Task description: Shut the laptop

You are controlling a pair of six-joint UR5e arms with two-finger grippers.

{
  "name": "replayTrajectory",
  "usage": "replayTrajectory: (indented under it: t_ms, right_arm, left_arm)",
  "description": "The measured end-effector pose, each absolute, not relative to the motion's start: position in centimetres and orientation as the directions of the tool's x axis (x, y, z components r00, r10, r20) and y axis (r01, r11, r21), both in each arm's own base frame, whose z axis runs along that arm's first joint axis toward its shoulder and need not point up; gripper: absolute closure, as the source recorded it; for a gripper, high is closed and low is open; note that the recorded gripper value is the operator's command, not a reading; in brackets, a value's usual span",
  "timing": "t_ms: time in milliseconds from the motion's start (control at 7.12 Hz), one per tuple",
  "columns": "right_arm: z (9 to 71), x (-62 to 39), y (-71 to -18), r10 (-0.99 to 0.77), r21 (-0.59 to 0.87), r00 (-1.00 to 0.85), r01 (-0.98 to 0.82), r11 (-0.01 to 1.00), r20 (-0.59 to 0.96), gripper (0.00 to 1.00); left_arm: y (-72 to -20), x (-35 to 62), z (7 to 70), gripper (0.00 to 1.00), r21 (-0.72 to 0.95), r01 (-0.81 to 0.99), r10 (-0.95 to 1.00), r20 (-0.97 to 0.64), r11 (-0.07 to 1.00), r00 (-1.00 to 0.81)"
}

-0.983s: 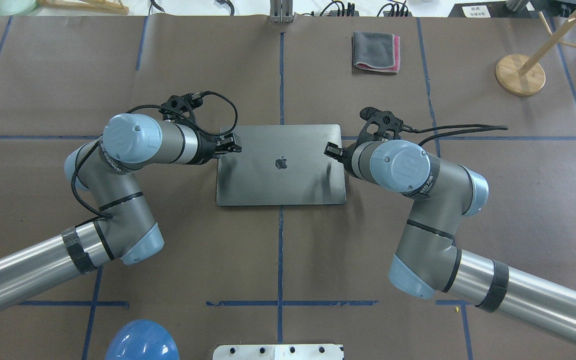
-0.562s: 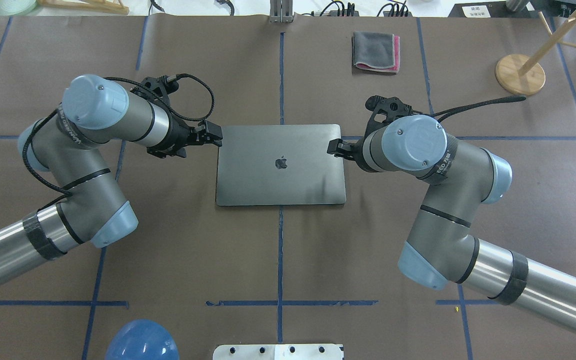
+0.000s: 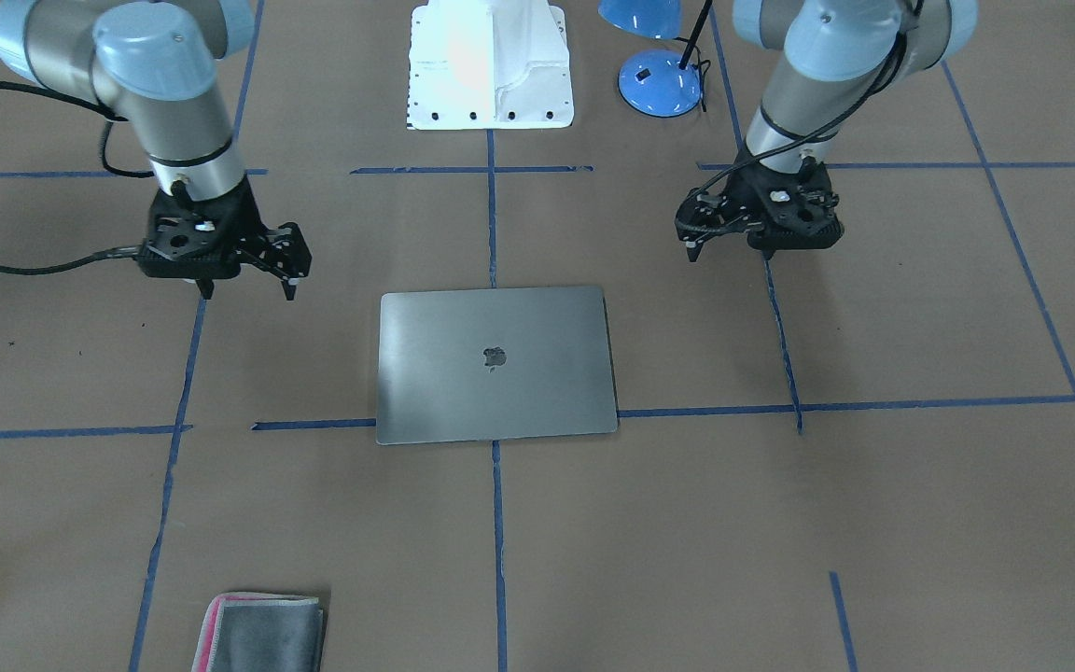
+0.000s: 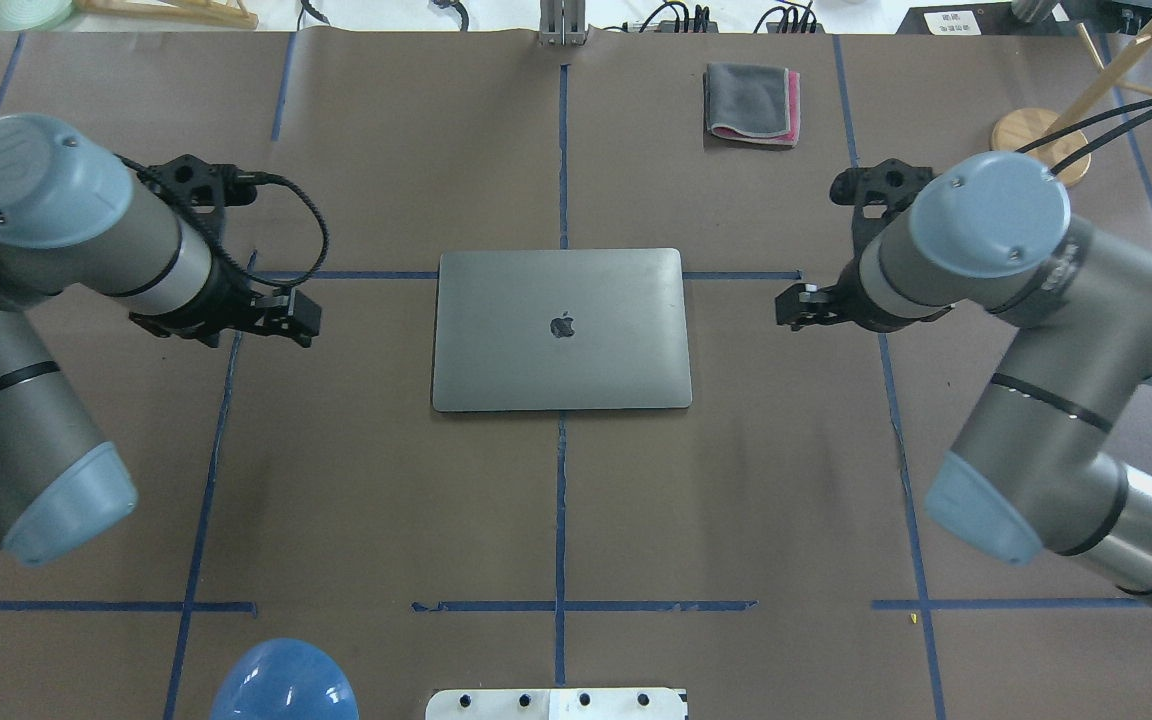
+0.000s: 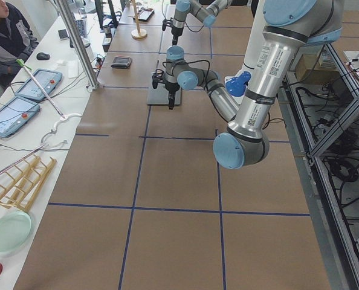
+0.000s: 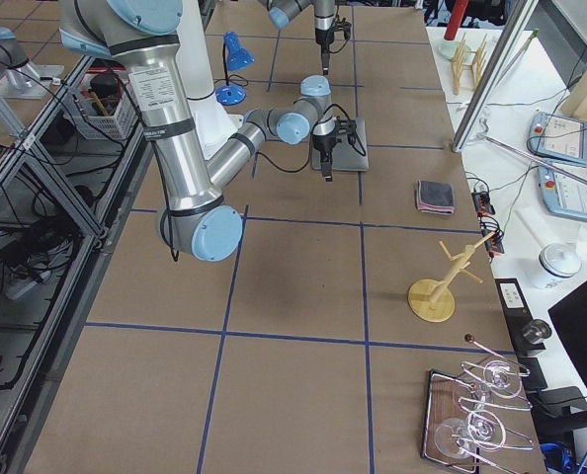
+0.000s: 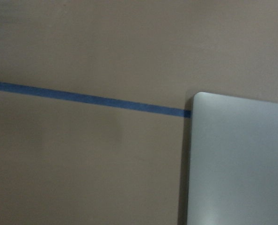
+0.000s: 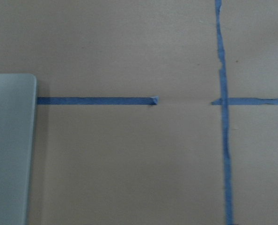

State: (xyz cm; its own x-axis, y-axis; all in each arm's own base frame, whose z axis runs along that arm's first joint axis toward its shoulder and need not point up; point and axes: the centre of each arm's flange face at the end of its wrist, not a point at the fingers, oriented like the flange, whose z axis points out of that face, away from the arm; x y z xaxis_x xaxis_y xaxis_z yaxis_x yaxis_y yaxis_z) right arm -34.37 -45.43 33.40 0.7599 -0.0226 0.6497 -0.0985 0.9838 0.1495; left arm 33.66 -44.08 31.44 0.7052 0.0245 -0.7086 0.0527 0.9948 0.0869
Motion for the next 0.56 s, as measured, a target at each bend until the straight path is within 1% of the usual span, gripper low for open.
replayTrajectory:
  t_ms: [281,562]
  right_arm:
    - [39.4,-23.0,-46.6,-0.165,0.19,0.762,0.057,0.98,0.626,0.0]
    - [46.7,-12.0,-46.0,-0.289,0.235,0.757,0.182,0.955,0.587,0.0]
  left_arm:
    - [-43.1,24.5,38.7,0.01,0.157,-0.079,0.161,-0.623,0.984,0.766]
    - [-44.1,12.7,46.3,0.01,0.202,-0.215,0.294,-0.579,0.955,0.761]
